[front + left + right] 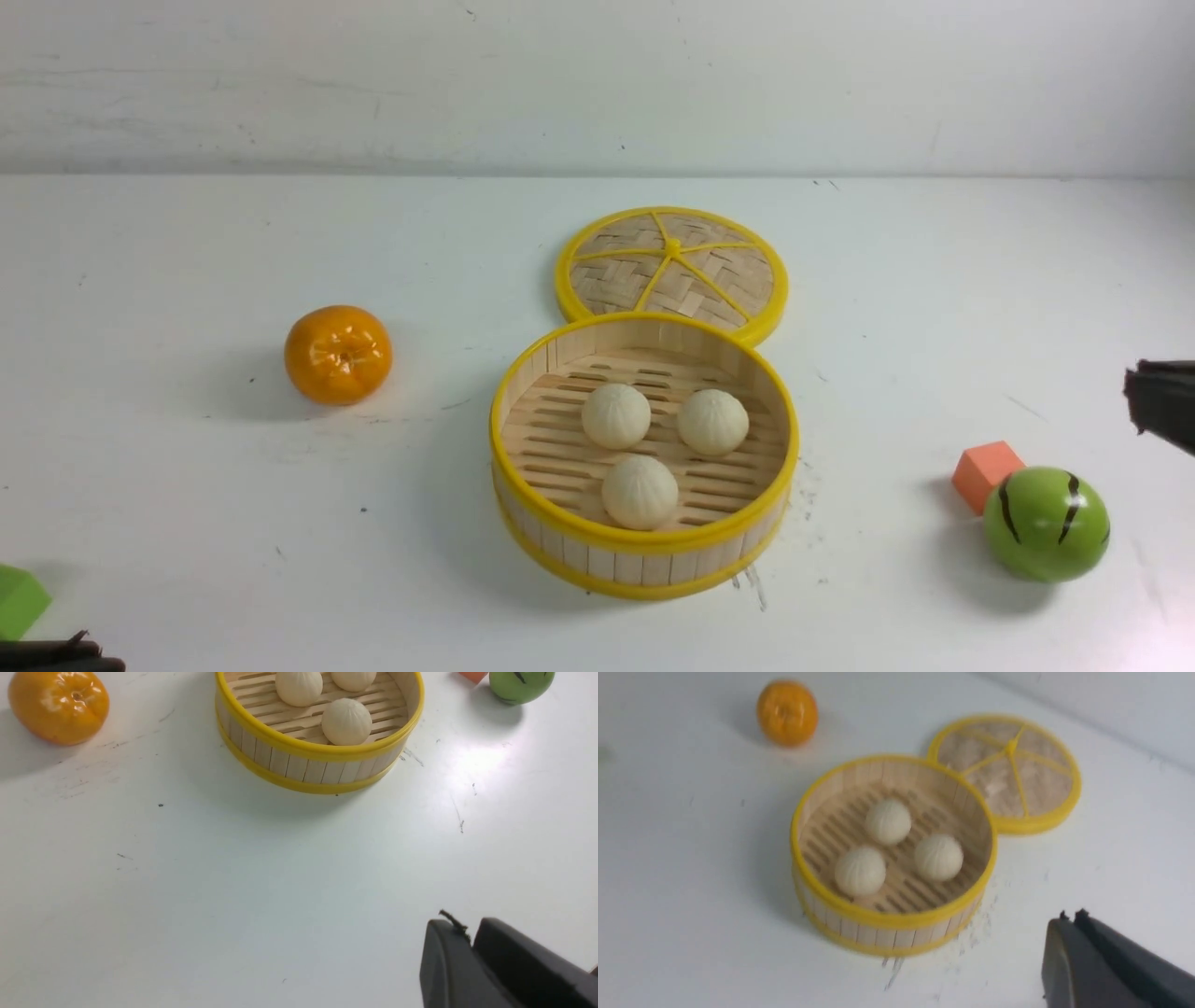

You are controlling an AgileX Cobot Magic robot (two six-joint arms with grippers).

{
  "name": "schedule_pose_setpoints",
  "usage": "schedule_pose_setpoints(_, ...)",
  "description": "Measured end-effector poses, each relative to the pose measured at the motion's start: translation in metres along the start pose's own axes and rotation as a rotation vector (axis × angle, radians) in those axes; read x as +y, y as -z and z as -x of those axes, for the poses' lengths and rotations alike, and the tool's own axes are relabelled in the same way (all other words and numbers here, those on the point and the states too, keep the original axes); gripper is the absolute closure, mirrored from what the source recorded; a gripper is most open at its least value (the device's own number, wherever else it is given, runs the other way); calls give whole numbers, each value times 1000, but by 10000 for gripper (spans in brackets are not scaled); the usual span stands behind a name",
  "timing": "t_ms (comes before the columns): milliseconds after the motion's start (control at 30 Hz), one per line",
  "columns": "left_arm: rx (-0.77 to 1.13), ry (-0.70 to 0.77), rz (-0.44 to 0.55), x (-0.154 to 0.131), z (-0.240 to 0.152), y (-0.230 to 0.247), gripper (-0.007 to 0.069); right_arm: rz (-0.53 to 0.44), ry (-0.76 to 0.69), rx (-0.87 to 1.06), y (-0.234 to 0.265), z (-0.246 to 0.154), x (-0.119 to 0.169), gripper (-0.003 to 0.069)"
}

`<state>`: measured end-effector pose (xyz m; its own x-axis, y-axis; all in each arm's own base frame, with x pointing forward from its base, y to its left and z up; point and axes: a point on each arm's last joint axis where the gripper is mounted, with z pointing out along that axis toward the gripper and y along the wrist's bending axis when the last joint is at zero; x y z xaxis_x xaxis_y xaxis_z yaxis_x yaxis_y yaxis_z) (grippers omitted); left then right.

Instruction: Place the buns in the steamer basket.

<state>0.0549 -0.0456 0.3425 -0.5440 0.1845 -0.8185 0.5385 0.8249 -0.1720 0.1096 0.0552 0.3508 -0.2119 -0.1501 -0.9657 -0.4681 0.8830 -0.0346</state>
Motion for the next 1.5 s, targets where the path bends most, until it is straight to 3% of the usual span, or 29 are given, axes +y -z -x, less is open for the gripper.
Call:
schedule_pose_setpoints(167,0,0,0,0,0,0,543,-170,-46,-179,17,-50,-13,670)
schedule_pose_setpoints(267,0,0,0,0,0,0,539,-349,-94,-212,29,-100,-20,670)
schedule_pose_setpoints(400,0,0,0,0,0,0,536,-562,-194,-234,37,-135,-23,670)
schedule_pose_setpoints(667,0,0,0,0,0,0,533,-562,-271,-65,30,-186,-21,670)
schedule_pose_setpoints(1500,0,0,0,0,0,0,515,-451,-263,28,28,-191,-14,659)
